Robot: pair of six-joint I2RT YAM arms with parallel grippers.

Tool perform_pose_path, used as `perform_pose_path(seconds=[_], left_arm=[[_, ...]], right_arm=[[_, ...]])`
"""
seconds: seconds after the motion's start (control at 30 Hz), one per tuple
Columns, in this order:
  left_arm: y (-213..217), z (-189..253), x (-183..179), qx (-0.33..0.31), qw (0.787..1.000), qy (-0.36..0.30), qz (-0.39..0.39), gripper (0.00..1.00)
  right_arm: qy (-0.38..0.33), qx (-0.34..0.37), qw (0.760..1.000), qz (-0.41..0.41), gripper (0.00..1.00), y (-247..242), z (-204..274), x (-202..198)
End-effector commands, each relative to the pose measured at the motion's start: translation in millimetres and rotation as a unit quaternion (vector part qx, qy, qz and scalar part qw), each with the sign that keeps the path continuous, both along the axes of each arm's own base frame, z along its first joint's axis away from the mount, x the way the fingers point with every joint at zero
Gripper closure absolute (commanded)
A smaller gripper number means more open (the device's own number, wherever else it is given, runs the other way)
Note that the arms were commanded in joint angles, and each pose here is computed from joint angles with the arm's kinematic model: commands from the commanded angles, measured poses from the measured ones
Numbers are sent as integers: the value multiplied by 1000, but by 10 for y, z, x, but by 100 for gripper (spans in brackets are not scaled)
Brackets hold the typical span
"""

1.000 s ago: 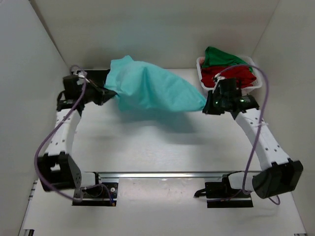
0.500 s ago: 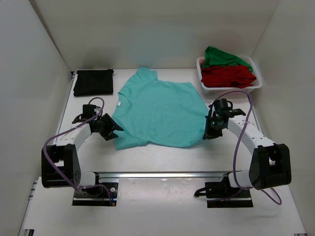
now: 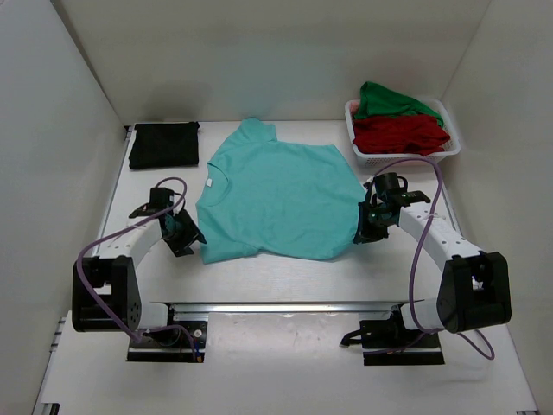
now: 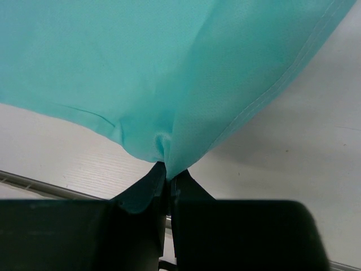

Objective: Fold and stack the t-shirts
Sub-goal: Flatten out the tshirt

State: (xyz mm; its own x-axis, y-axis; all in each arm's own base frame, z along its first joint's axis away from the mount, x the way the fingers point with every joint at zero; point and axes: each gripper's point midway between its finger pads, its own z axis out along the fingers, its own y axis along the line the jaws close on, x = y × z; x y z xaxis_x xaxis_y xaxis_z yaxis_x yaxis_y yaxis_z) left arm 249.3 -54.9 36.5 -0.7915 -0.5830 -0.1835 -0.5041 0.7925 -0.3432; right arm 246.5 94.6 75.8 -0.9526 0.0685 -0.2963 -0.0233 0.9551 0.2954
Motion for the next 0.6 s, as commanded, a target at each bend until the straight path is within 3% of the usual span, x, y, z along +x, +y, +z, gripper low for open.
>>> perform_pose_path(seconds=[0.0,0.1,0.13,0.2,0.3,0.4,0.47,0.5,0.53,0.57], left_arm=[[-90,-103,-66,13,1000,3,-20,41],[-222,-167,-55,0,999,13,-37,43],[-323,-164,-42,-19,998,13,-50,55],[-425,-55,81,-51,998,-4,-48,99],[-455,473,500,-96,992,-81,-21,100],[-329,1590,1113,-107,966,-233,6,100],[-224,2442,1410,-81,940,-331,17,100],[-150,3054,1507,-50,916,-396,31,100],[-95,3706,1526,-41,885,-463,39,100],[-4,4020,1515,-27,865,-498,52,100]], right_arm=[[-29,8,999,9,100,39,110,166],[-34,7,999,5,100,30,144,198],[-36,7,999,4,100,35,169,208],[-44,5,999,-2,100,13,225,257],[-91,12,995,-25,100,-44,566,491],[-224,28,972,-61,100,-153,1584,1060],[-377,11,924,-60,100,-162,2793,1336],[-454,-1,889,-58,100,-131,3430,1386],[-478,-8,877,-58,100,-89,3639,1446],[-518,4,853,-66,100,-95,4073,1415]])
